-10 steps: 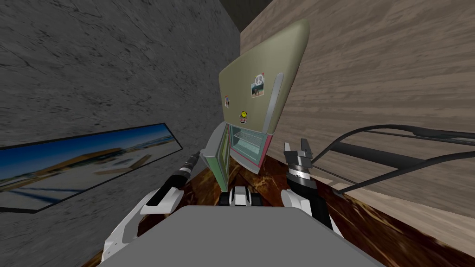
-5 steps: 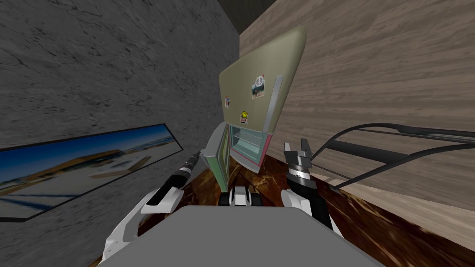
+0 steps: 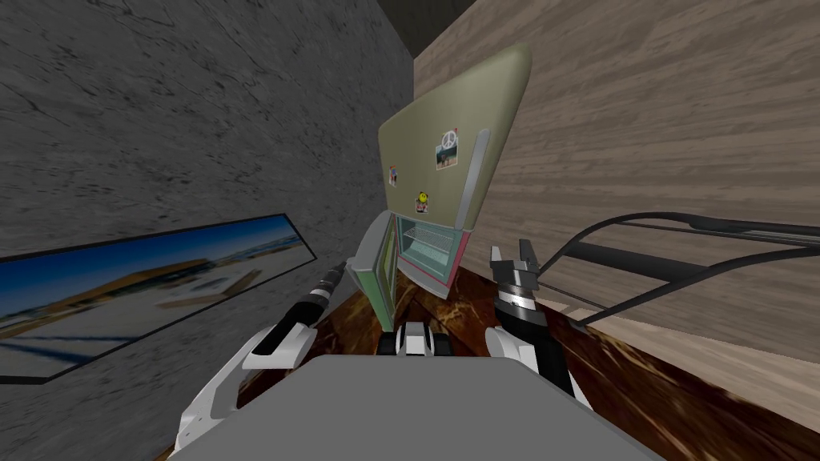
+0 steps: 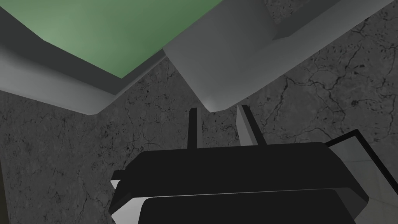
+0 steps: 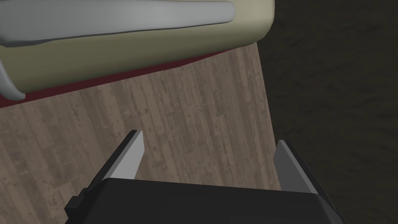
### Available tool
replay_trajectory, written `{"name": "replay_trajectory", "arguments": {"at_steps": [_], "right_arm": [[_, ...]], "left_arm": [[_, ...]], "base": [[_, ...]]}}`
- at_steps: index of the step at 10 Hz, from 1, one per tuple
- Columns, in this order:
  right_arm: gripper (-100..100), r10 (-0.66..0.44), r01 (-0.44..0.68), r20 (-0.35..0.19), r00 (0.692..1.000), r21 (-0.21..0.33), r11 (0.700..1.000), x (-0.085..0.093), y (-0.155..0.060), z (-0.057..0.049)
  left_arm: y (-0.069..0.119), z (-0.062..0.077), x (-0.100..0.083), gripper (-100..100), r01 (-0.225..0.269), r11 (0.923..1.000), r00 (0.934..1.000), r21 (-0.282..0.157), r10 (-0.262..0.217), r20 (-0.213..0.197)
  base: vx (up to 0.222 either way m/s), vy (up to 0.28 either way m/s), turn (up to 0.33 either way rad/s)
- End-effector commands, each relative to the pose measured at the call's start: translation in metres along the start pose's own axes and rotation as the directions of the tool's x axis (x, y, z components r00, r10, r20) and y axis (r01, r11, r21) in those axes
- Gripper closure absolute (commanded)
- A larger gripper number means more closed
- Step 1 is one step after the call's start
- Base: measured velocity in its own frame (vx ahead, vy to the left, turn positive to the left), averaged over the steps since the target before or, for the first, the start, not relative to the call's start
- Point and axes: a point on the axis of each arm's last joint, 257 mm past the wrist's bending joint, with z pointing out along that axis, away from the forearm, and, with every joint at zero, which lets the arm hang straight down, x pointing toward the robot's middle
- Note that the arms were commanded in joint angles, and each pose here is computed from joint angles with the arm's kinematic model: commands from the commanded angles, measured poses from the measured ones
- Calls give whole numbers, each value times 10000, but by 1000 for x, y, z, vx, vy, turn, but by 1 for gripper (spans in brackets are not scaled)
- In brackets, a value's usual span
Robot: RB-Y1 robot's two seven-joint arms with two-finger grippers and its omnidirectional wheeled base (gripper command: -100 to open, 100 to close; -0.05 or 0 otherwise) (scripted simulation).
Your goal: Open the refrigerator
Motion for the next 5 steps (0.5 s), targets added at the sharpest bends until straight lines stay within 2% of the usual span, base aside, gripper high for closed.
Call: {"name": "replay_trajectory", "arguments": {"at_steps": [1, 2, 3, 4, 5], "right_arm": [[0, 1, -1, 0, 10000, -1, 10000, 0, 0, 0], [0, 1, -1, 0, 10000, -1, 10000, 0, 0, 0], [0, -4, 4, -2, 10000, -1, 10000, 0, 0, 0], [0, -5, 5, -3, 10000, 1, 10000, 0, 0, 0], [0, -7, 7, -4, 10000, 1, 10000, 0, 0, 0]], "left_arm": [[1, 2, 5, 100, 52, 10000, 10000, -21, -52, -76], [-2, 2, 13, 100, 51, 10000, 9996, 67, -49, -285], [-2, 2, 13, 100, 51, 10000, 9996, 67, -49, -285], [-5, 2, 19, 100, 48, 9998, 9988, 170, -40, -480], [-5, 2, 19, 100, 48, 9998, 9988, 170, -40, -480]], "base": [[0, 0, 0], [-3, 169, -72], [-30, 227, -62], [-36, 291, -109], [-21, 260, -55]]}}
